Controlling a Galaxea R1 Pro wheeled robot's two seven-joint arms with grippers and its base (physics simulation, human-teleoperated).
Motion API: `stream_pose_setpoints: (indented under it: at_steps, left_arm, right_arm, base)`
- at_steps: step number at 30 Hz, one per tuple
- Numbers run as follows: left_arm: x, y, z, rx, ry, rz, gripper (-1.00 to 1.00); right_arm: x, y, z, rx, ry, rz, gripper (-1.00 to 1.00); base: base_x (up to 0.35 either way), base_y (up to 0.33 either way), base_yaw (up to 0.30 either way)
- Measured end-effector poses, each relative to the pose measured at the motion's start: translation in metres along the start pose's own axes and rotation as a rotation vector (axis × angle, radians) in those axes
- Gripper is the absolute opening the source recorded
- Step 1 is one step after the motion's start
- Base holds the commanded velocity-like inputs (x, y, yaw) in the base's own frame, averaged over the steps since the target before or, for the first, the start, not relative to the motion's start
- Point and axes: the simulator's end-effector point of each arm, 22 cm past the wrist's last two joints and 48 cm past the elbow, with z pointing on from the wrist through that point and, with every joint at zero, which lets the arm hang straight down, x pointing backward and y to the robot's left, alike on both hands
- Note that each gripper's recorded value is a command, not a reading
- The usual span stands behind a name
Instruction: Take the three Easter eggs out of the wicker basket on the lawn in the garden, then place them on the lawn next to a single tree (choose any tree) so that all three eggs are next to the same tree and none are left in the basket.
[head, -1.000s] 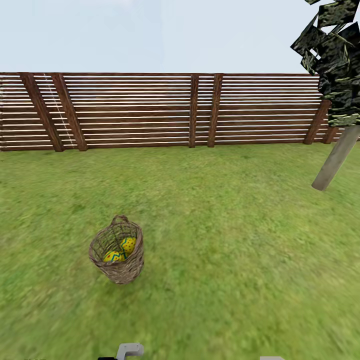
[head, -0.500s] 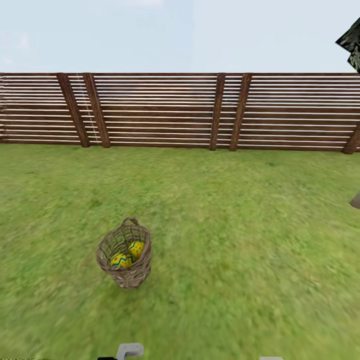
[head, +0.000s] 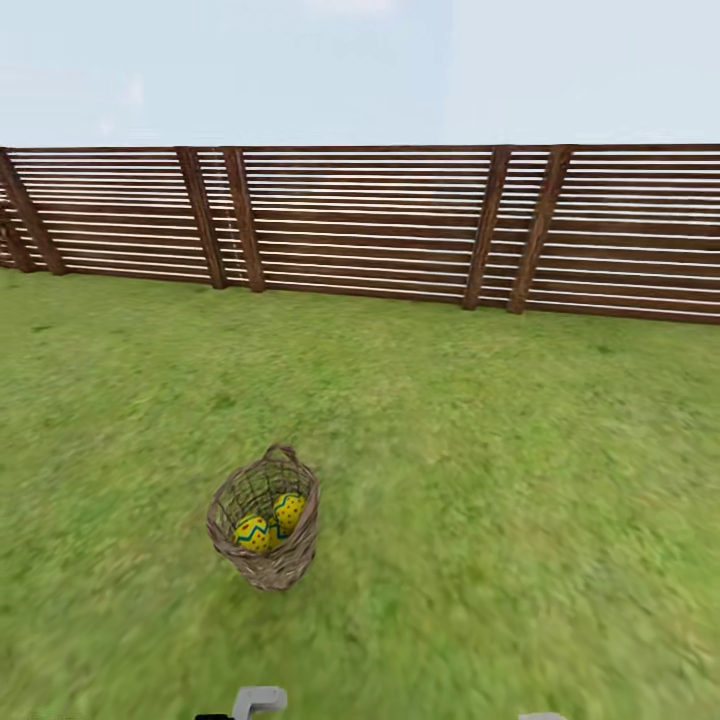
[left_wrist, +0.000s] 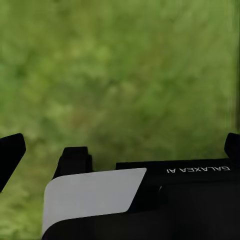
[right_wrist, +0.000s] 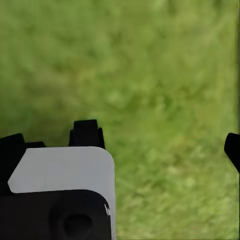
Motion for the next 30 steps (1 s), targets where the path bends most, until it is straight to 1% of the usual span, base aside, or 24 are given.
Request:
stream_pose_setpoints:
  at_steps: [30]
  left_arm:
    - [0.0005, 0.0002, 0.0000, -0.001, 0.002, 0.000, 1.00]
  right_arm:
    - [0.0007, 0.0024, -0.0001, -0.003, 0.001, -0.001, 1.00]
  base:
    - [0.284, -0.182, 0.293]
